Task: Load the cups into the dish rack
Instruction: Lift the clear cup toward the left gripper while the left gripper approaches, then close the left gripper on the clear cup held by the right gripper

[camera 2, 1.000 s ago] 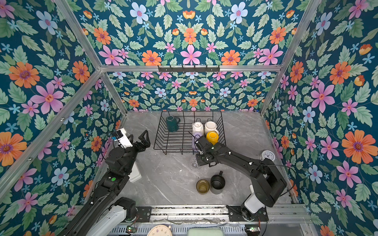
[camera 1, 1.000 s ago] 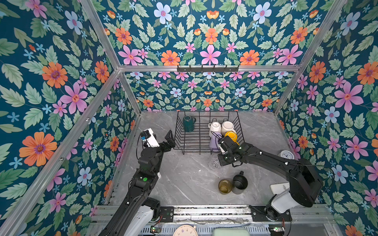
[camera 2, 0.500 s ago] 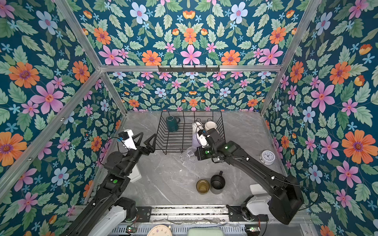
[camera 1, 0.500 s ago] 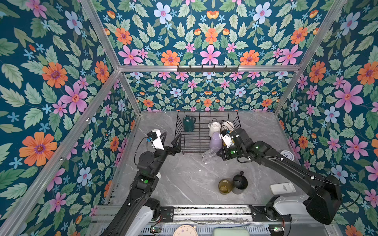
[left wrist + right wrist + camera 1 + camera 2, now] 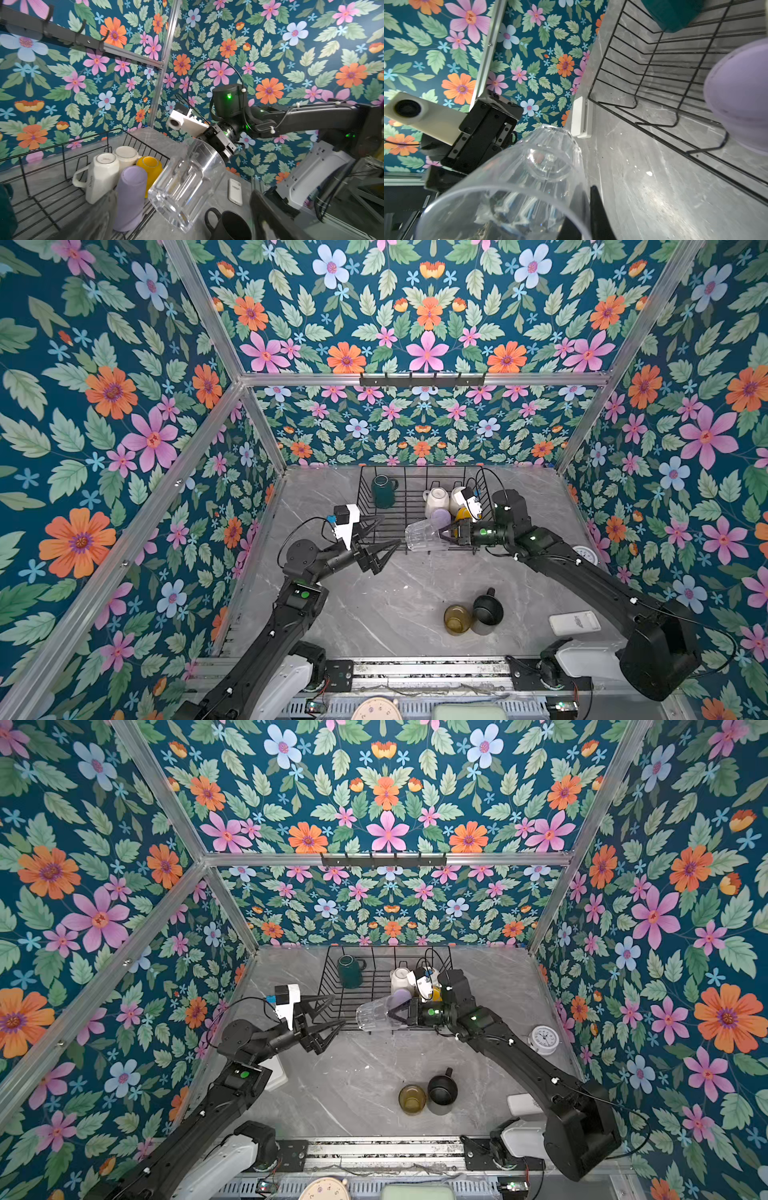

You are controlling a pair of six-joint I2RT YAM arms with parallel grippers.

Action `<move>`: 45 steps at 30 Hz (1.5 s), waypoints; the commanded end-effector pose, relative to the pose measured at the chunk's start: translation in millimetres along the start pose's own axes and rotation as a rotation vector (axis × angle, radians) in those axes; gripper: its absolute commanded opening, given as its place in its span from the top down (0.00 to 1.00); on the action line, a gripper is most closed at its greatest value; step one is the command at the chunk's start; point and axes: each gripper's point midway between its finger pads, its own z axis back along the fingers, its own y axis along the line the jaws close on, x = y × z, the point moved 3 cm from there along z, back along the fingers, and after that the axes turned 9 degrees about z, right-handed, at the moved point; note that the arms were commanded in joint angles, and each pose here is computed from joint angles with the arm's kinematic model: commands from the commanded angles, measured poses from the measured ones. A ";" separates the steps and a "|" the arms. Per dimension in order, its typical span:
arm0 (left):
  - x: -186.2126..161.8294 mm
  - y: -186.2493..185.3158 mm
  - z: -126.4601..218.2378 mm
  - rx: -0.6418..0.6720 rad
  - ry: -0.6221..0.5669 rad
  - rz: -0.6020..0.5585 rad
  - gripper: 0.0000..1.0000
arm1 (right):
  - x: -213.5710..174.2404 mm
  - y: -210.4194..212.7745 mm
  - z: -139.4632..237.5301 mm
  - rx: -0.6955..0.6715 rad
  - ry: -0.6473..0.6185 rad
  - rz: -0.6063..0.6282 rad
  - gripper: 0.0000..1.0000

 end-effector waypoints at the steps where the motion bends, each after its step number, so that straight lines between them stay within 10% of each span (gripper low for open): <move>1: 1.6 -10.8 -0.7 -0.066 0.015 -0.027 0.00 | 9.0 22.4 -0.7 0.135 -0.008 0.052 1.00; 45: -7.7 -23.4 -2.2 -0.190 0.079 0.004 0.02 | 9.2 80.2 -50.1 0.441 0.109 0.123 1.00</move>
